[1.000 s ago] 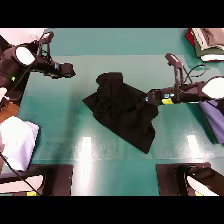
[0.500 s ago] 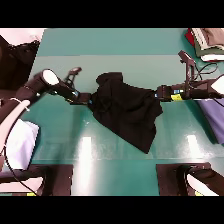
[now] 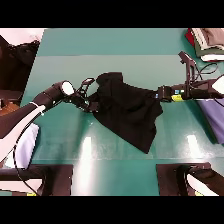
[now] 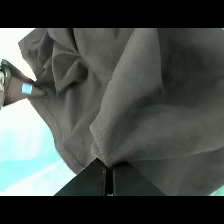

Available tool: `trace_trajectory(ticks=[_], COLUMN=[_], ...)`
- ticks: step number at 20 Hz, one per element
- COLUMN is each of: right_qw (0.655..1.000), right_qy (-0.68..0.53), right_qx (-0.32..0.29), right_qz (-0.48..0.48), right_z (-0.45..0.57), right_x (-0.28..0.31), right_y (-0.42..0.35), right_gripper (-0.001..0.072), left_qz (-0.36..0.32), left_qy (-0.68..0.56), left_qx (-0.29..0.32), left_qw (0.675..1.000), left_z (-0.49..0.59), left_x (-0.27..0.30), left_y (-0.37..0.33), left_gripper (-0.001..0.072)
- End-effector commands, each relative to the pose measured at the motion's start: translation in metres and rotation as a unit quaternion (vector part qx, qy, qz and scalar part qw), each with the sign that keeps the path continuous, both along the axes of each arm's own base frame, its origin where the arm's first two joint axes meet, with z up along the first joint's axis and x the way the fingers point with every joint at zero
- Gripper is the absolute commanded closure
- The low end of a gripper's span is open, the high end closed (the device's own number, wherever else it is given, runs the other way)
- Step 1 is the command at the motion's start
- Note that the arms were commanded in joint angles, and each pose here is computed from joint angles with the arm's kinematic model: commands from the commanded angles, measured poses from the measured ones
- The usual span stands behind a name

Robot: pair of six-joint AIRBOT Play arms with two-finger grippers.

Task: Fold the shirts.

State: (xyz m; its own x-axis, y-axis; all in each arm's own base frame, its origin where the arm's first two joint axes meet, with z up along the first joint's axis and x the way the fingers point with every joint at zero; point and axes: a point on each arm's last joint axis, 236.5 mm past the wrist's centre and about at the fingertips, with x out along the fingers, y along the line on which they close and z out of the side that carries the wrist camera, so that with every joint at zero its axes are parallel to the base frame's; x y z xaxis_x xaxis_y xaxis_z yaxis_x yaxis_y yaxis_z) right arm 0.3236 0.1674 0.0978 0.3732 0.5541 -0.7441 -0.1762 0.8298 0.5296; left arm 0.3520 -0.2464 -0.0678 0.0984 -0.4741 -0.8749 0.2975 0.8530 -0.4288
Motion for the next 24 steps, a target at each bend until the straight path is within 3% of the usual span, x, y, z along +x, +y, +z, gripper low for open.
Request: trace_trajectory(ticks=[1, 4, 9, 10, 11, 12, 13, 14, 18, 19, 20, 24], right_qw=[0.999, 0.997, 0.994, 0.993, 0.994, 0.995, 0.996, 0.997, 0.999, 0.999, 0.999, 0.997], right_qy=[0.028, 0.024, -0.074, -0.081, -0.077, -0.066, -0.053, -0.038, -0.013, -0.019, -0.027, -0.051], right_qx=[-0.001, 0.006, 0.056, 0.060, 0.058, 0.053, 0.047, 0.041, 0.026, 0.028, 0.030, 0.033], right_qz=[0.030, 0.068, 0.062, 0.059, 0.058, 0.059, 0.059, 0.056, 0.027, 0.013, -0.003, -0.042], right_z=[-0.005, -0.002, 0.030, 0.031, 0.027, 0.020, 0.012, 0.005, -0.001, 0.004, 0.009, 0.025], right_x=[-0.019, -0.035, -0.018, -0.015, -0.014, -0.013, -0.013, -0.012, -0.004, 0.001, 0.007, 0.018], right_y=[0.011, 0.046, 0.104, 0.107, 0.108, 0.106, 0.104, 0.098, 0.063, 0.054, 0.043, 0.014], right_gripper=[0.0687, 0.0687, 0.0685, 0.0682, 0.0562, 0.0317, 0.0151, 0.0120, 0.0121, 0.0121, 0.0121, 0.0122], left_qz=[-0.017, 0.021, 0.109, 0.110, 0.110, 0.106, 0.095, 0.090, 0.094, 0.096, 0.102, 0.117], left_qy=[-0.043, -0.092, -0.222, -0.238, -0.244, -0.240, -0.232, -0.216, -0.062, -0.022, 0.008, 0.064], left_qx=[0.042, 0.113, 0.089, 0.086, 0.084, 0.086, 0.098, 0.117, 0.148, 0.150, 0.152, 0.090], left_qw=[0.998, 0.989, 0.965, 0.961, 0.960, 0.961, 0.963, 0.965, 0.983, 0.984, 0.983, 0.987], left_z=[0.008, 0.049, 0.164, 0.179, 0.187, 0.190, 0.189, 0.184, 0.147, 0.134, 0.121, 0.067], left_x=[0.024, 0.078, 0.158, 0.163, 0.165, 0.162, 0.156, 0.150, 0.089, 0.070, 0.053, -0.016], left_y=[0.022, 0.091, 0.148, 0.148, 0.148, 0.147, 0.151, 0.159, 0.201, 0.209, 0.214, 0.186], left_gripper=[0.0686, 0.0686, 0.0682, 0.0439, 0.0149, 0.0096, 0.0096, 0.0096, 0.0101, 0.0243, 0.0271, 0.0270])
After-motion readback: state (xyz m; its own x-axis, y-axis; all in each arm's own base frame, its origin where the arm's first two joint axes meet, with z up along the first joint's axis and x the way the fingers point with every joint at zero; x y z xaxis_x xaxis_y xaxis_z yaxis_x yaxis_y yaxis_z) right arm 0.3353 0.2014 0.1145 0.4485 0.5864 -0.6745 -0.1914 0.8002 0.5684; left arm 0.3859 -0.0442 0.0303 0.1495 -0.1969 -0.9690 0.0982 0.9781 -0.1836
